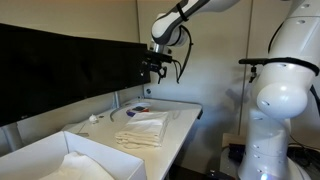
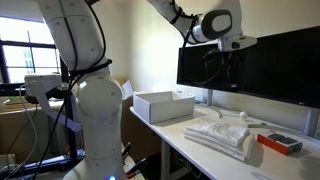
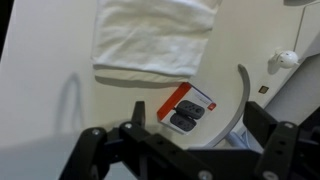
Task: Pick up three towel from the table and put it in the box.
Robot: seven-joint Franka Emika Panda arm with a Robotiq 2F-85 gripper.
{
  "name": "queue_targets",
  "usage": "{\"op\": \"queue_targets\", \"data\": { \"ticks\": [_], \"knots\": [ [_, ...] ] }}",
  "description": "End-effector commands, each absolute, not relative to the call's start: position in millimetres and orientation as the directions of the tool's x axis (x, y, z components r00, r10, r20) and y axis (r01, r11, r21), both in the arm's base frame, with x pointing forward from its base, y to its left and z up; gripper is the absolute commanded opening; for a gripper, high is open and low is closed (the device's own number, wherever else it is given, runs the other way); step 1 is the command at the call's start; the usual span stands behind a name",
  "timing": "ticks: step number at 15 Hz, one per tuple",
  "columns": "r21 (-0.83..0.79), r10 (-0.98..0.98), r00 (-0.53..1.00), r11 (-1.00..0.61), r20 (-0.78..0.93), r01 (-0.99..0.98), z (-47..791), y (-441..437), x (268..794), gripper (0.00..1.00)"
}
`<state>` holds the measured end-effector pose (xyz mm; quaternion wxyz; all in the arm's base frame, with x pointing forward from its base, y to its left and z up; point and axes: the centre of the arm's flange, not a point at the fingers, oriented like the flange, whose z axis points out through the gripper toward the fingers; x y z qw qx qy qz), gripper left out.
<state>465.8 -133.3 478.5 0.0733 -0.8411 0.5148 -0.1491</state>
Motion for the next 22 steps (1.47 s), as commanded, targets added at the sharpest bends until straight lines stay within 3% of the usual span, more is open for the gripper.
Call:
{"op": "queue_targets", "data": {
  "ticks": [1, 13, 22],
  "knots": [
    [-0.270, -0.889, 0.423, -0.456, 0.173, -0.848, 474, -139, 463, 1.00],
    [-0.400, -0.939, 0.314, -0.345, 0.143, -0.849, 406, -144, 456, 1.00],
    [-0.316, -0.922, 0.371, -0.388, 0.116, -0.866, 351, -133, 432, 1.00]
  ]
}}
